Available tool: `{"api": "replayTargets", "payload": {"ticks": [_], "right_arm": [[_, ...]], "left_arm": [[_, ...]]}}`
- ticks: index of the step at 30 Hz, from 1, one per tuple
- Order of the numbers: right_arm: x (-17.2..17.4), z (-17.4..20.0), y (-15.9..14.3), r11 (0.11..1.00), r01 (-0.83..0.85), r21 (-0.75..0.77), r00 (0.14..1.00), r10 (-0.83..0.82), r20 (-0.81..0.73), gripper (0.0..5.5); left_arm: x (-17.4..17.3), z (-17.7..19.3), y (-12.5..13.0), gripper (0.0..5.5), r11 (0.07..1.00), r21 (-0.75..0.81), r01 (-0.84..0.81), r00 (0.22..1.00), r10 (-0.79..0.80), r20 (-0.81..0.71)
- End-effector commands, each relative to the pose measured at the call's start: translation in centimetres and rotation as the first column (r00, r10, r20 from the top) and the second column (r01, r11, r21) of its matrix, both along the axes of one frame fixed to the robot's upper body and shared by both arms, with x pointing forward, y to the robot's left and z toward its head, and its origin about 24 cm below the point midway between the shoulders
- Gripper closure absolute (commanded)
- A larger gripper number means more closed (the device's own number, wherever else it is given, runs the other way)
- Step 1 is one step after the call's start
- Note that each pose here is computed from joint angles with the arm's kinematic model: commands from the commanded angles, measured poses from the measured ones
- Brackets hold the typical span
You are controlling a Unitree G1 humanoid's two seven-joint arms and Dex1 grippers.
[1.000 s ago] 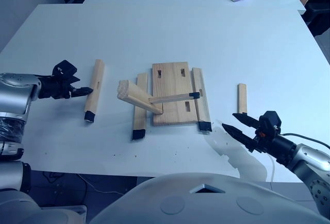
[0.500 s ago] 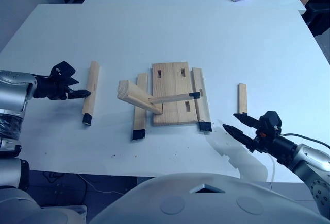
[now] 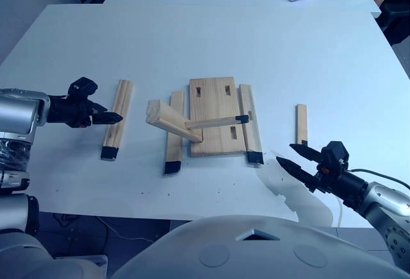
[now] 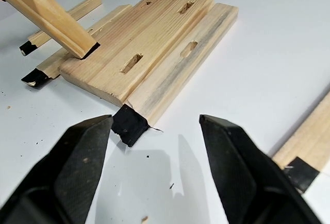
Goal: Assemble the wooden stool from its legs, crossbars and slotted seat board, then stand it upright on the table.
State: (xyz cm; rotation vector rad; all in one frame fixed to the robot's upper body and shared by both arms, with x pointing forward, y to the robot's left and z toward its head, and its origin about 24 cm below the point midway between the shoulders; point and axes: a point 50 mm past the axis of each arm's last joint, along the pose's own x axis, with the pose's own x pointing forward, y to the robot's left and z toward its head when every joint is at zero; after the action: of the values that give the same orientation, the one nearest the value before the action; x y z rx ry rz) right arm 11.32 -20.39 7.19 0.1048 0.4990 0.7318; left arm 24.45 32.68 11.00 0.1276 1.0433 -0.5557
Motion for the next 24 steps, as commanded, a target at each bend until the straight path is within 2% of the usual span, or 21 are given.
{"api": "replayTargets", "payload": {"ticks": [1,9,15,24], "right_arm": [[0.0,0.1,0.1,1.000,0.000,-0.006,1.000,0.000,0.013,2.41],[-0.4,-0.1,0.2,1.000,0.011,-0.010,1.000,-0.010,0.010,2.41],[-0.4,-0.2,0.3,1.000,0.013,-0.014,1.000,-0.013,0.013,2.41],[-0.6,-0.3,0.5,1.000,0.019,-0.015,1.000,-0.019,0.011,2.41]], "left_arm": [[-1.5,-0.1,0.2,1.93,1.000,0.010,-0.016,0.999,0.016,-0.040],[-2.1,-0.5,0.0,1.93,0.995,0.058,-0.081,0.997,0.081,-0.001],[-2.5,-0.5,-0.7,1.93,0.996,0.077,-0.043,0.999,0.042,0.018],[-2.4,-0.7,0.0,1.93,0.991,0.125,-0.049,0.998,0.044,0.044]]}}
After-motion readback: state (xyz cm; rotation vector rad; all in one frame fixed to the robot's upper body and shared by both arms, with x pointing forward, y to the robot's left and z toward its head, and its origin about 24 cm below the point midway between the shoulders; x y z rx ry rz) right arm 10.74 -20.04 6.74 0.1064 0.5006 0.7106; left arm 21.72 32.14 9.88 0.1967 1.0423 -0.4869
